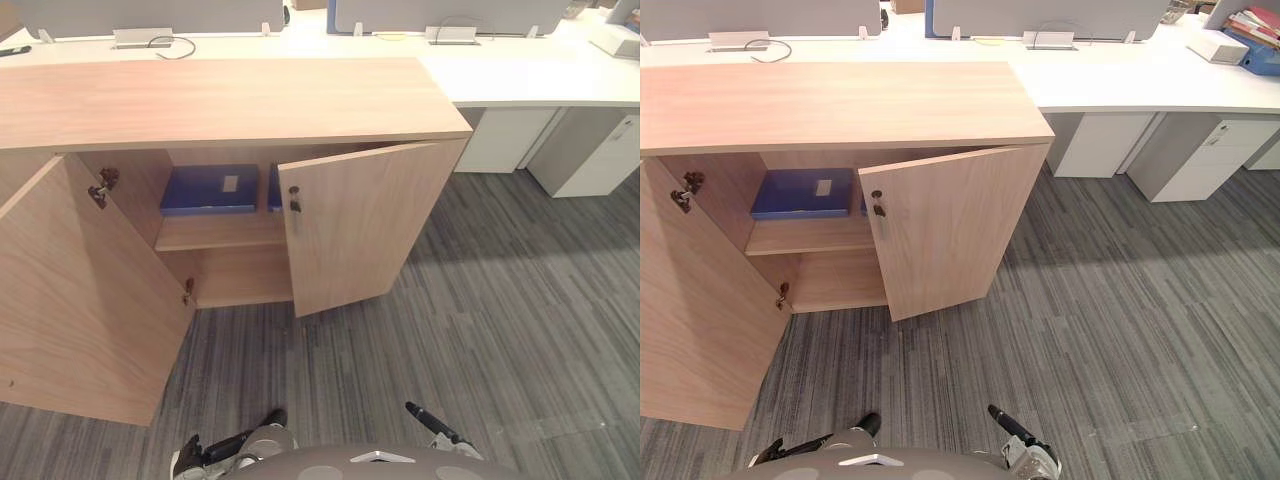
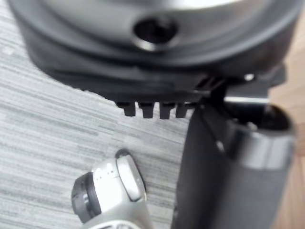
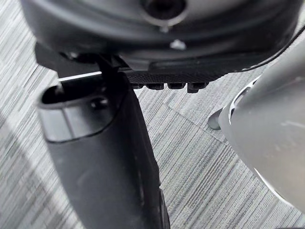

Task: Walk over to the cabinet, pick up the folder, carry it to the office cabinet, place the folder inside the office cabinet, then close the office cabinet door

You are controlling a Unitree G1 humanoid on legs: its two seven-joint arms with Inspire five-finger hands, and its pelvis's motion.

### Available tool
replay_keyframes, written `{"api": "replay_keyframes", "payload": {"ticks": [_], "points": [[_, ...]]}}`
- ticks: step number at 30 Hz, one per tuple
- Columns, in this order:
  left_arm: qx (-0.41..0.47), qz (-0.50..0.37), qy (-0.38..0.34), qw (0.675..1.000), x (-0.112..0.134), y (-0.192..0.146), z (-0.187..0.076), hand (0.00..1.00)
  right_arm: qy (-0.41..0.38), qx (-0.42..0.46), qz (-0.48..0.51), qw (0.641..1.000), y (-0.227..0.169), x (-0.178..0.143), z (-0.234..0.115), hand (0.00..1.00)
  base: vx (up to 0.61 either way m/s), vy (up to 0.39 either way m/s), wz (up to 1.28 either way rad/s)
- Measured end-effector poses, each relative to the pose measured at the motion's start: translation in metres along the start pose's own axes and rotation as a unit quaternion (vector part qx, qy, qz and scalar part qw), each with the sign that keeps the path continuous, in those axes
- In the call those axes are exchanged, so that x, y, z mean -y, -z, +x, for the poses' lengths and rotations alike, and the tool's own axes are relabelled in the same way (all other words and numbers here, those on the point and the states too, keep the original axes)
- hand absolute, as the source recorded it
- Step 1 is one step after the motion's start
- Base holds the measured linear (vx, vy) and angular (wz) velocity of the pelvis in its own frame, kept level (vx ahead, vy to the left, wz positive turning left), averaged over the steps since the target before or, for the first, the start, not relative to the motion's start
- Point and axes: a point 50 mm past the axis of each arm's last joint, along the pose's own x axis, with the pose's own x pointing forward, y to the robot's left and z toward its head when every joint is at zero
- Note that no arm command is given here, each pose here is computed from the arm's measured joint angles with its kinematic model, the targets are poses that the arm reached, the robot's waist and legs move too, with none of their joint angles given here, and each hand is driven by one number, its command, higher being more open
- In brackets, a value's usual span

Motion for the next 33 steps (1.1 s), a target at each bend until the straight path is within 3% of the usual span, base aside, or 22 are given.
{"api": "replay_keyframes", "payload": {"ticks": [6, 10, 17, 21, 26, 33], "points": [[0.026, -0.014, 0.006, 1.000, 0.005, -0.016, 0.002, 1.00, -0.033, 0.039, -0.114, 0.992, -0.005, -0.015, -0.003, 1.00, 0.03, 0.038, 0.63], [0.033, -0.061, 0.010, 0.998, 0.009, -0.024, 0.002, 1.00, -0.064, 0.047, -0.113, 0.990, -0.010, -0.037, -0.008, 1.00, -0.08, 0.118, 0.46], [0.021, -0.092, 0.004, 0.996, 0.005, -0.016, 0.001, 1.00, -0.070, 0.039, -0.104, 0.991, -0.010, -0.036, -0.007, 1.00, -0.04, 0.109, 0.45], [-0.001, -0.126, 0.009, 0.992, 0.003, -0.004, 0.000, 1.00, -0.051, 0.013, -0.016, 0.998, -0.015, -0.006, 0.002, 1.00, -0.01, -0.102, 0.72], [-0.015, -0.143, 0.017, 0.989, 0.004, 0.005, -0.001, 1.00, 0.004, 0.008, 0.015, 1.000, -0.026, 0.035, 0.010, 1.00, 0.00, -0.073, 0.36], [0.013, -0.169, 0.003, 0.985, -0.005, -0.011, 0.001, 1.00, 0.034, 0.017, 0.077, 0.996, -0.037, 0.058, 0.012, 1.00, 0.01, -0.035, 0.10]]}}
